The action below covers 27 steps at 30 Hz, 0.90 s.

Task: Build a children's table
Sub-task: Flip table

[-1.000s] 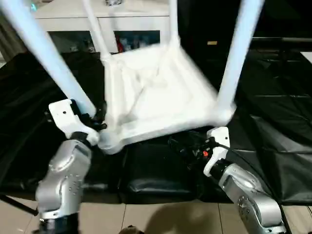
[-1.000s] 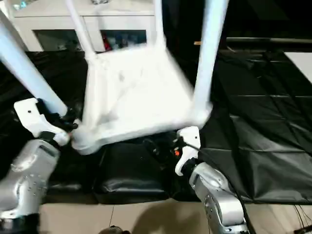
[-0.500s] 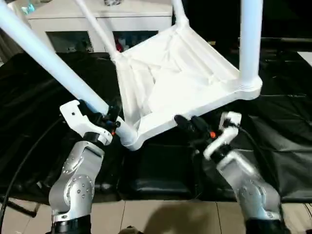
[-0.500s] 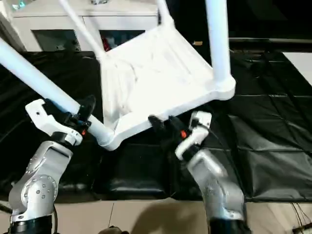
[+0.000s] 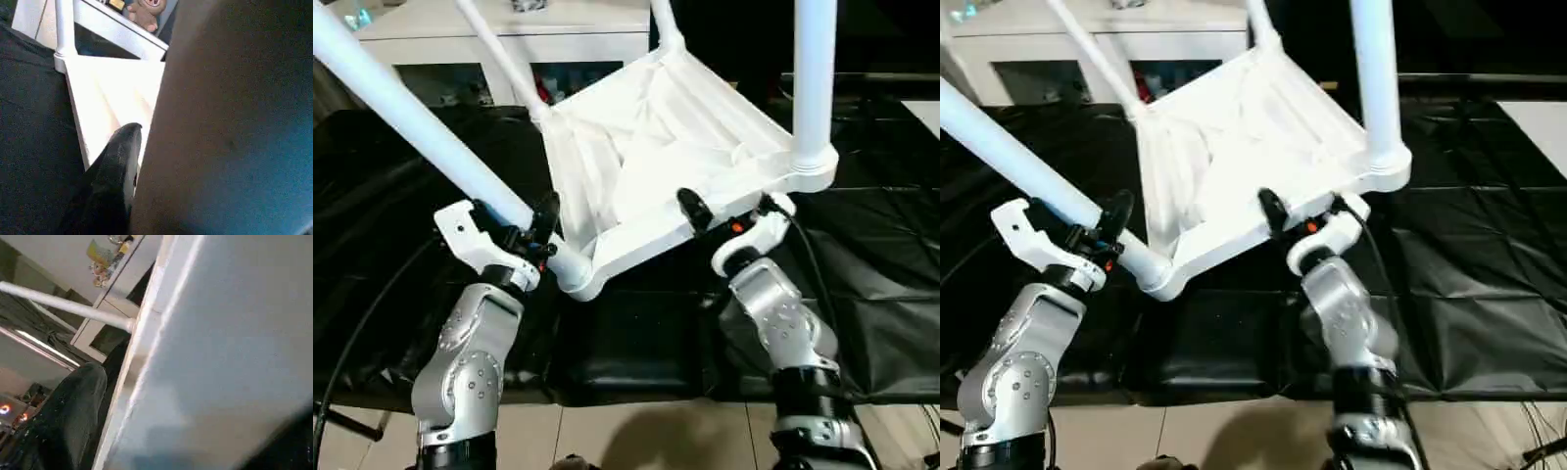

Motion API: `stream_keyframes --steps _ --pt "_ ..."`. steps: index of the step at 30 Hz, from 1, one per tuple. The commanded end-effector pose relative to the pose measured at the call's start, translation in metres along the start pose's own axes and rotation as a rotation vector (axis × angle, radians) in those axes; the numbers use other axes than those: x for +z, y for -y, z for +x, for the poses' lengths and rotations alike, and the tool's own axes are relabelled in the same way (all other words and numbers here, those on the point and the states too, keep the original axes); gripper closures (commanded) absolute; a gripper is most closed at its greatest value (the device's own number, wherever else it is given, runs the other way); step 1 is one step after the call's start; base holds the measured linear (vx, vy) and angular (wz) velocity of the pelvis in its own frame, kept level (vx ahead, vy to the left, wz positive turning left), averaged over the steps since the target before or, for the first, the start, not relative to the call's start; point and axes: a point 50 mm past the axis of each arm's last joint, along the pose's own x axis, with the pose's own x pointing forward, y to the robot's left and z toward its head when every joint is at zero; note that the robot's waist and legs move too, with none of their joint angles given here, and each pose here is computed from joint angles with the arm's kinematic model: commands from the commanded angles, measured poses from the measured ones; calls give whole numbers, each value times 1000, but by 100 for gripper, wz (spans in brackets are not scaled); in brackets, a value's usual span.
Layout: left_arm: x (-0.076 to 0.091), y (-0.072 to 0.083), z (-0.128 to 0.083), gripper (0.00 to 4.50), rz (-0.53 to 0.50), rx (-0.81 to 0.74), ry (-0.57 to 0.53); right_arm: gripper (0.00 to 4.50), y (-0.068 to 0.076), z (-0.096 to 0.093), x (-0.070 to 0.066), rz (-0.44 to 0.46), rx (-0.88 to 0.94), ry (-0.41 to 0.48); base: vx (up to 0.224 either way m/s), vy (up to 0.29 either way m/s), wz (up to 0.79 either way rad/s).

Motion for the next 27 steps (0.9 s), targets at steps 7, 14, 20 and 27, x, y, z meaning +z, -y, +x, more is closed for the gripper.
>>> stream_keyframes --steps 7,14,20,27 --pt "1 17 1 242 -88 -122 16 19 -3 13 3 100 -21 40 0 0 0" --pt "1 17 0 242 -89 -118 18 84 -2 16 3 114 -14 48 0 0 0" --pt "0 16 0 242 -90 -118 19 137 -1 18 4 117 -12 57 0 0 0" --pt "-2 15 1 172 -105 -125 2 199 0 19 4 104 -14 64 0 0 0"
